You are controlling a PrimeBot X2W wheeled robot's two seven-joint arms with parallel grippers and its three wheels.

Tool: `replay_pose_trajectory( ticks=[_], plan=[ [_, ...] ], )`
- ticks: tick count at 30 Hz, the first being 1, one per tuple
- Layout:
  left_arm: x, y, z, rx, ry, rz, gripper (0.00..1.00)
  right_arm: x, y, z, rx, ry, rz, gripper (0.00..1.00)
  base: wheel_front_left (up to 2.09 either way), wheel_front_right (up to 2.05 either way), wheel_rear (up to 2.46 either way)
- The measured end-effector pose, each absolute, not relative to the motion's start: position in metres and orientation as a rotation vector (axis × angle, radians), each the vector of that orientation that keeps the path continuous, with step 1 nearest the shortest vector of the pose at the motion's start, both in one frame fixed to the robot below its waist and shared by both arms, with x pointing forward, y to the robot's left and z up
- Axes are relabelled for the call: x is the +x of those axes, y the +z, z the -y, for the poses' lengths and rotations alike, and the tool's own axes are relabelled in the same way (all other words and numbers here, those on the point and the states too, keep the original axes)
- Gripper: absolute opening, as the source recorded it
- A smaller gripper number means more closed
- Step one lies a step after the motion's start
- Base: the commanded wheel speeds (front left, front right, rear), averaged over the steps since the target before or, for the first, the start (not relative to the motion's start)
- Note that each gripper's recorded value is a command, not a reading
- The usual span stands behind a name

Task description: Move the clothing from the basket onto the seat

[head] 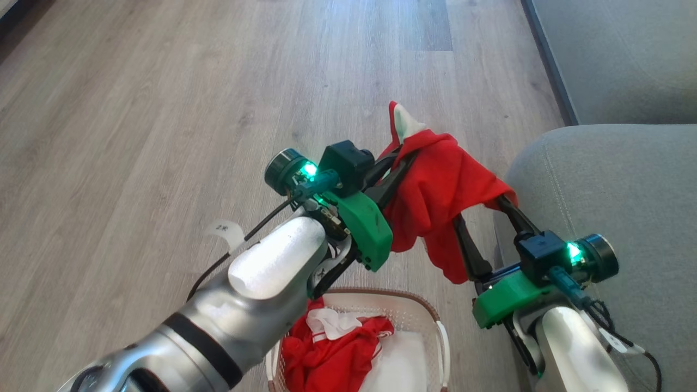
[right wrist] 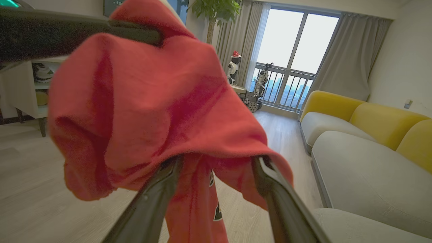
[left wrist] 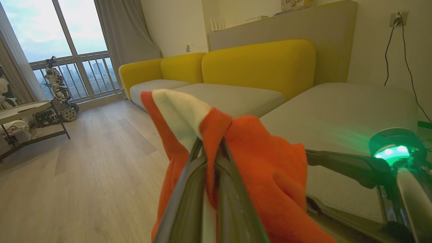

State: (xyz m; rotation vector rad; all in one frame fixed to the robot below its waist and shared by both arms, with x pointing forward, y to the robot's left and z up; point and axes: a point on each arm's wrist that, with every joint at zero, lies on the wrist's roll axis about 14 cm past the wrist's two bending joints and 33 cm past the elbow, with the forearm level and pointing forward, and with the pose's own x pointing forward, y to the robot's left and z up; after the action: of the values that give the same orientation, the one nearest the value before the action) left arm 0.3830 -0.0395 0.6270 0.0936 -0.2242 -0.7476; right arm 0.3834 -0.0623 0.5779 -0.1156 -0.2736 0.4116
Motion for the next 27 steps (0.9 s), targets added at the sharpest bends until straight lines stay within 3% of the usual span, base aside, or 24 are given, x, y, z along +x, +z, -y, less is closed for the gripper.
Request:
replay_pose_trajectory(
  ticks=[21, 27],
  plan=[
    [0.394, 0.612, 0.035, 0.066, -0.719, 0.17, 0.0, 0.38, 0.584, 0.073, -0.137, 0.38, 0.307, 1.0, 0.0, 0.0, 0.0],
    [0.394, 0.612, 0.035, 0.062, -0.719, 0.17, 0.0, 0.381, 0.564, 0.069, -0.141, 0.398, 0.246, 1.0, 0.0, 0.0, 0.0]
  ],
)
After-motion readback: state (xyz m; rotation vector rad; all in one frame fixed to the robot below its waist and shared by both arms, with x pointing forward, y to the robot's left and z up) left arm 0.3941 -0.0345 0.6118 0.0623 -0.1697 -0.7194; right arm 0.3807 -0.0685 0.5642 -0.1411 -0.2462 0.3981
